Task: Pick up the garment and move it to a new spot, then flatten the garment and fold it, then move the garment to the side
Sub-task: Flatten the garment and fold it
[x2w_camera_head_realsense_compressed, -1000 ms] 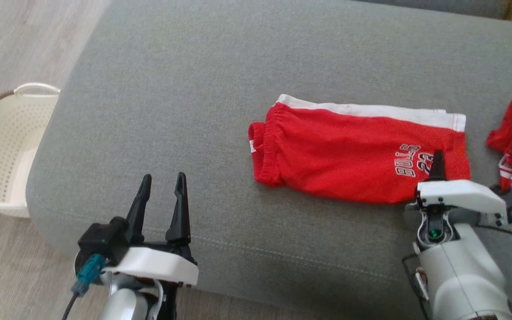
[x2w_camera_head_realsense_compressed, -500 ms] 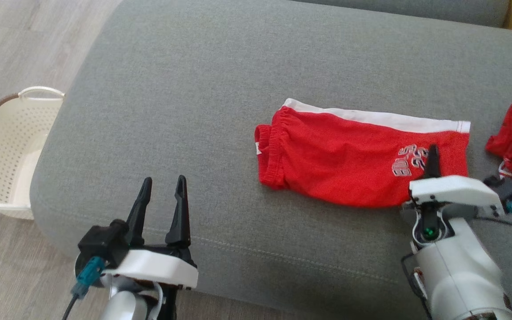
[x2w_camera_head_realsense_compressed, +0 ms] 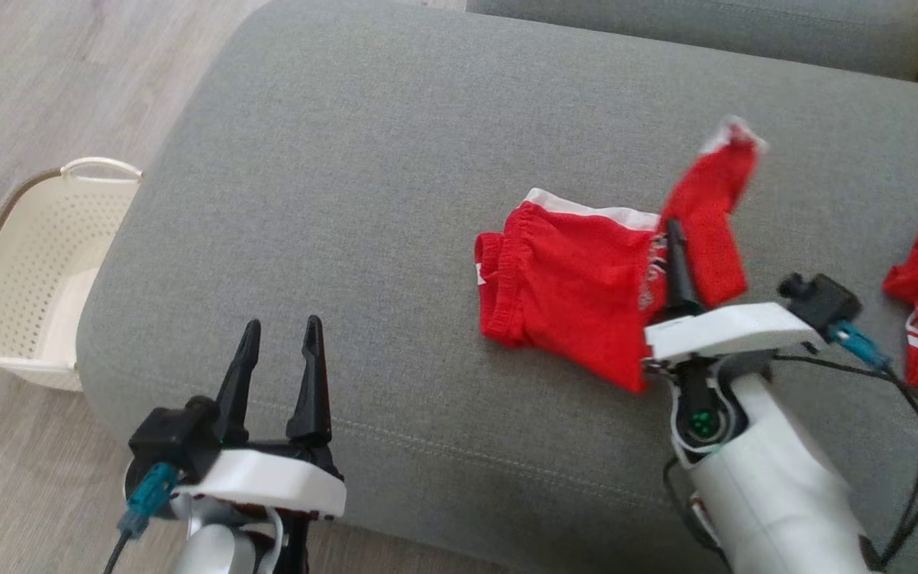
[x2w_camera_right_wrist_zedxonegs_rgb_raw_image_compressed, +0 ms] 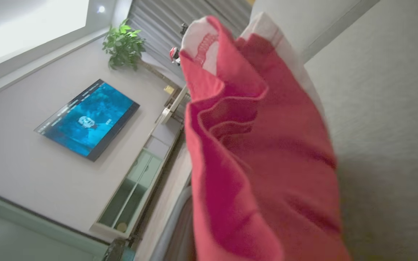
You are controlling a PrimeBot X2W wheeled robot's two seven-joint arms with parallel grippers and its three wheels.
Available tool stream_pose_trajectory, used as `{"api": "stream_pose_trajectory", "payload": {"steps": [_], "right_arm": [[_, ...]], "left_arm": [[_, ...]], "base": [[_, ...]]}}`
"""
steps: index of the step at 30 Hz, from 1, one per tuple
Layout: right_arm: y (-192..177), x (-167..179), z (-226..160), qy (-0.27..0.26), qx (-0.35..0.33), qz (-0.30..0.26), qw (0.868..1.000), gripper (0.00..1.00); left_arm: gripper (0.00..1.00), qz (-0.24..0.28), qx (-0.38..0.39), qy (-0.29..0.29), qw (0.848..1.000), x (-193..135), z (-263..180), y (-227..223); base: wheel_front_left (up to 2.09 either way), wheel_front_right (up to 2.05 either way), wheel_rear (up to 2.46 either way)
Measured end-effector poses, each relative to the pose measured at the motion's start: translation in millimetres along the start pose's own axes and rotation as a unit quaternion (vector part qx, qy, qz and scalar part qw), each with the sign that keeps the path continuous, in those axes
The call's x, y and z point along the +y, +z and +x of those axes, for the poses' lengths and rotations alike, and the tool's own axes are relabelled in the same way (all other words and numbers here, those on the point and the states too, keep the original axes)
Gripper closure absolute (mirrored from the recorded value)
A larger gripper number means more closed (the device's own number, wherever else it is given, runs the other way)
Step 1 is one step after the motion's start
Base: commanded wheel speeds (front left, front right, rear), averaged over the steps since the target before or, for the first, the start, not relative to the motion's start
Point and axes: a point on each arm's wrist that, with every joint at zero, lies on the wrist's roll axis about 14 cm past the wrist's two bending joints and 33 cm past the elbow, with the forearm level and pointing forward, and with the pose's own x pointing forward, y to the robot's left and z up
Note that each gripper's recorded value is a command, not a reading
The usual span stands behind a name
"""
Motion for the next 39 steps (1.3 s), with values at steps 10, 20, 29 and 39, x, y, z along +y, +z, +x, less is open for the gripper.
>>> {"api": "stream_pose_trajectory", "payload": {"steps": [10,20,29,39], "right_arm": [[-39,33,1,0.056,0.059,-0.028,0.996,1.0],[-73,38,2,0.072,0.119,-0.064,0.988,0.55],[-88,53,1,0.102,0.145,-0.077,0.981,0.0],[-73,51,-1,0.102,0.128,-0.095,0.982,0.0]], "left_arm": [[0.0,0.002,0.004,0.011,1.0,7,-4,-2],[0.0,0.001,0.007,0.028,1.0,16,-8,-2],[0.0,0.003,0.011,0.035,0.999,19,-9,-5],[0.0,-0.003,0.006,0.011,1.0,5,-1,-3]], "base": [[0.0,0.0,0.0],[0.0,0.0,0.0],[0.0,0.0,0.0],[0.0,0.0,0.0]]}}
